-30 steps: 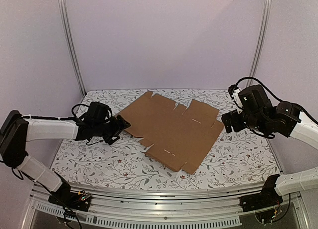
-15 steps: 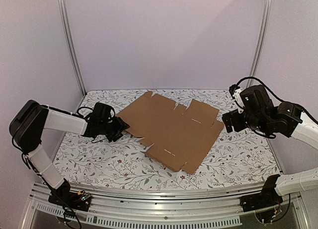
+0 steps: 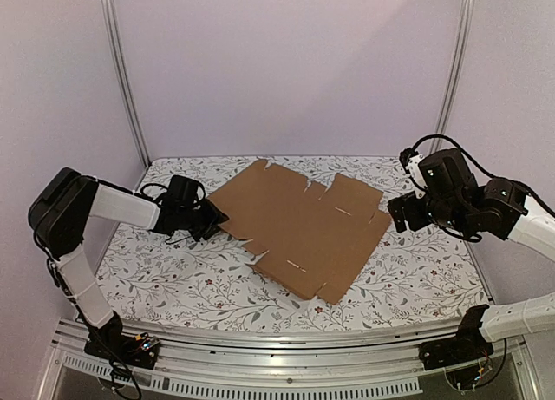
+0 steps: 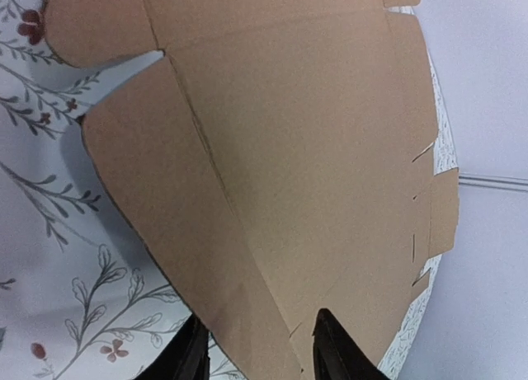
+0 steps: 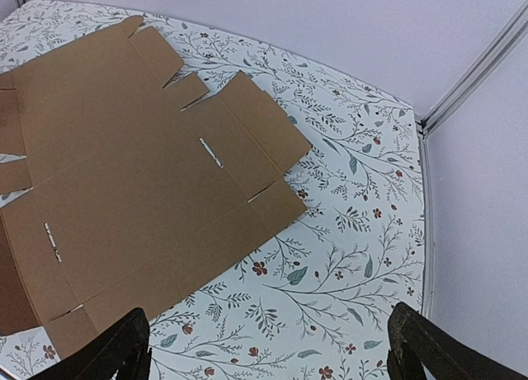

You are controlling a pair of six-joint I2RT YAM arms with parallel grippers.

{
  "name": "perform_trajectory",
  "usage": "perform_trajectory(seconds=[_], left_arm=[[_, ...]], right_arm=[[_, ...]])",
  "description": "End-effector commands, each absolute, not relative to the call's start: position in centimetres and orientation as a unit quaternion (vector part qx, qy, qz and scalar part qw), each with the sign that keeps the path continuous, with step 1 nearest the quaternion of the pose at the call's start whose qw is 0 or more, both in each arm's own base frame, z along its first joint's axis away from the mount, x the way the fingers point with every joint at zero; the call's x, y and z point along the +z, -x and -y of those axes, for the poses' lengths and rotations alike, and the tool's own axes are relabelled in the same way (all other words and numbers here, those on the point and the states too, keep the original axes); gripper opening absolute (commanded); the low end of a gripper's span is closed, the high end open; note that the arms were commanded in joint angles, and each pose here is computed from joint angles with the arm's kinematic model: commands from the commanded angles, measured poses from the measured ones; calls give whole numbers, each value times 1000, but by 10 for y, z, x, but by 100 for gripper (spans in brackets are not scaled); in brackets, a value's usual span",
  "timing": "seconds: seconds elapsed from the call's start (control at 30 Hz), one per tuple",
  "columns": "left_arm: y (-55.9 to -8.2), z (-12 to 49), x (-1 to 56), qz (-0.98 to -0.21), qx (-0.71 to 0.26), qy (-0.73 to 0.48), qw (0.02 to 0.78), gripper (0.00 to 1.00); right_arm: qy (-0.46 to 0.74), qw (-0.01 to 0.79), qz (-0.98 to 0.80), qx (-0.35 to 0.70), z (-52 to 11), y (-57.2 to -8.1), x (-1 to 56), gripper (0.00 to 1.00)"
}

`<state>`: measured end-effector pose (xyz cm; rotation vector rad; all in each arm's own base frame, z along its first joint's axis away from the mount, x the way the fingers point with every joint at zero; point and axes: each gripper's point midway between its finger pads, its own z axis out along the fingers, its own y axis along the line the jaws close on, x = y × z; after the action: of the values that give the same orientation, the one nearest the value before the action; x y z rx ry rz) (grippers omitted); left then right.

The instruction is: Fold the paper box

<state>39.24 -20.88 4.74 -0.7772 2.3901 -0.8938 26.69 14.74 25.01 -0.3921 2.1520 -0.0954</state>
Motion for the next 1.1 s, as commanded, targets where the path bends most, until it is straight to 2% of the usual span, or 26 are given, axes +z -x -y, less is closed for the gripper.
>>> perform_trajectory(seconds=[0.0,0.33,0.57,0.7,0.8,0.83,1.07], left_arm=[[-403,209,42,-869,-329,285,236,41],[-409,211,35,-869,-326,287,236,27],[-411,210,34,-868,-325,288,240,22],[-412,212,33,-866,-329,289,240,15],[-414,213,35,-865,-332,287,241,1],[-414,213,36,-866,-332,285,242,0],[-417,210,58,-876,-316,244,270,0]], right_arm=[[168,453,-875,-36,-151,-266,252,99],[168,449,-877,-35,-151,-264,248,99],[165,448,-878,-33,-151,-264,247,99],[164,447,-879,-31,-151,-263,247,99],[163,448,-879,-29,-151,-263,248,99],[162,449,-878,-28,-151,-263,249,99],[157,457,-875,-16,-151,-262,258,99]])
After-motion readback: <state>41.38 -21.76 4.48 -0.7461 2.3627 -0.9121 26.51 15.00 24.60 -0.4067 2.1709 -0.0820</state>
